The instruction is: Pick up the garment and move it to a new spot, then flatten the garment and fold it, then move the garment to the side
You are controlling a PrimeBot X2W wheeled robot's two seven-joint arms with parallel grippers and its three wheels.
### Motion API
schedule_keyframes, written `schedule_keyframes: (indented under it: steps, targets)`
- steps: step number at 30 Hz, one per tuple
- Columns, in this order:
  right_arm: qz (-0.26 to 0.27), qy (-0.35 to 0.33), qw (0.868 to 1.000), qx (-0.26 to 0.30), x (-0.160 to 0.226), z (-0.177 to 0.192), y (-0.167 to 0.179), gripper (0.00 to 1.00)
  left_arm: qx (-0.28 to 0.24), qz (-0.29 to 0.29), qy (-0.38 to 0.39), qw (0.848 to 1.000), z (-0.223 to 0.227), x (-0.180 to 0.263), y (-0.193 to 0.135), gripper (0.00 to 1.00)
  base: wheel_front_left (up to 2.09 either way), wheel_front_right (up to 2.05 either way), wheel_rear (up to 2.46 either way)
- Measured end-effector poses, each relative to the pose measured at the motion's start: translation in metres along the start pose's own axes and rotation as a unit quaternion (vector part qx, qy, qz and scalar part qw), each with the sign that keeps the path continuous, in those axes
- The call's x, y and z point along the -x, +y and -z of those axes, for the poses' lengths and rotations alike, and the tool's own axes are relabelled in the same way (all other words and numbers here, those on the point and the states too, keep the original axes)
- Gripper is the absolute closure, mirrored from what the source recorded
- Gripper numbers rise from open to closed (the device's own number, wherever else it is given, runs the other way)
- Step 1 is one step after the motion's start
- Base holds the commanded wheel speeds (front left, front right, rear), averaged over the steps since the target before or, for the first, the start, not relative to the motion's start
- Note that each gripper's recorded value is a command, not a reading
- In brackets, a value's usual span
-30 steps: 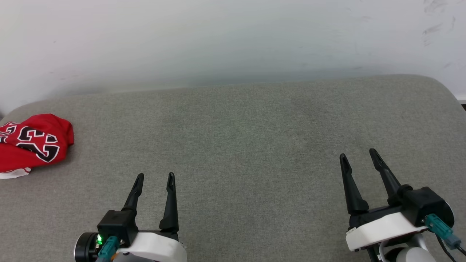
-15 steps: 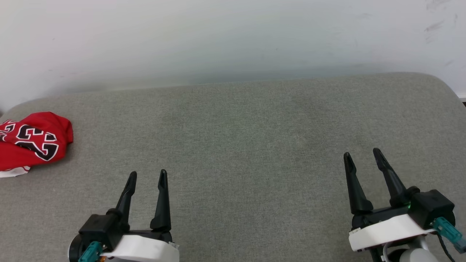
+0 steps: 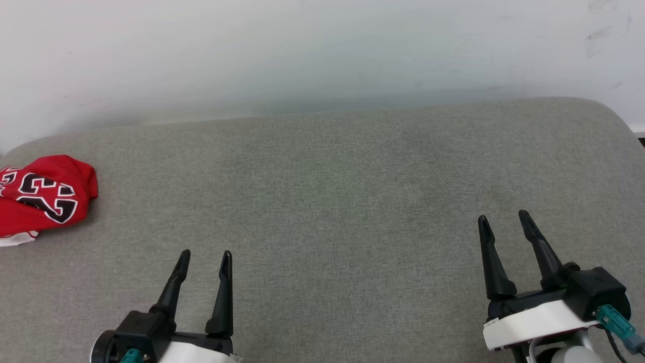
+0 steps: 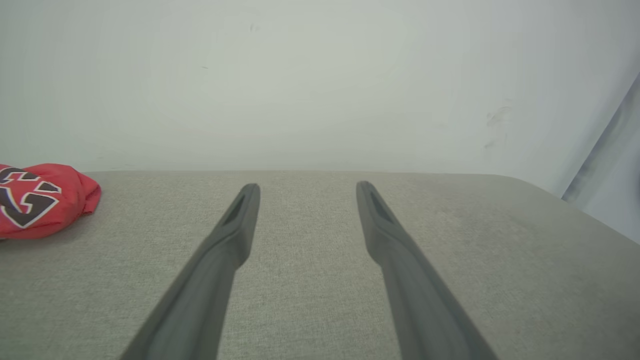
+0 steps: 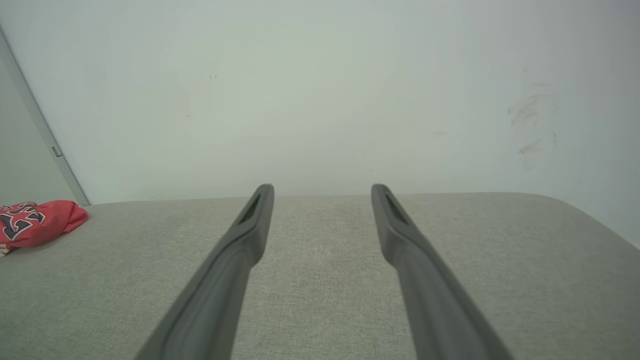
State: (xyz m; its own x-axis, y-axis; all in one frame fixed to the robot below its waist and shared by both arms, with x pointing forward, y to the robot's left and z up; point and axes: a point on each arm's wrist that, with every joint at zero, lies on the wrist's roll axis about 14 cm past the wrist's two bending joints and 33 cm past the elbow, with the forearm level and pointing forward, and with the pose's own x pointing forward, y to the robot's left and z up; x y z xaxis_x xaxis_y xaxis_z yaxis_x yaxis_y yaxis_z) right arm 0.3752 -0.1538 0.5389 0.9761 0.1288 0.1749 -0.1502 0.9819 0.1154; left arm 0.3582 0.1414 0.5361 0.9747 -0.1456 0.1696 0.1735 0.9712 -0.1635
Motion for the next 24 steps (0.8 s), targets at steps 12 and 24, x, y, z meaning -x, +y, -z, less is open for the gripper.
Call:
schedule_keyframes:
  steps: [12, 24]
  targets:
    - [-0.011, -0.005, 0.999, 0.033, 0.002, -0.001, 0.004, 0.00, -0.027, 0.020, 0.008, 0.999, 0.007, 0.004, -0.007, 0.00, 0.00, 0.00, 0.00]
    - [-0.024, 0.004, 0.999, 0.033, 0.003, 0.006, 0.012, 0.00, -0.028, 0.004, 0.011, 1.000, 0.008, 0.009, 0.004, 0.00, 0.00, 0.00, 0.00]
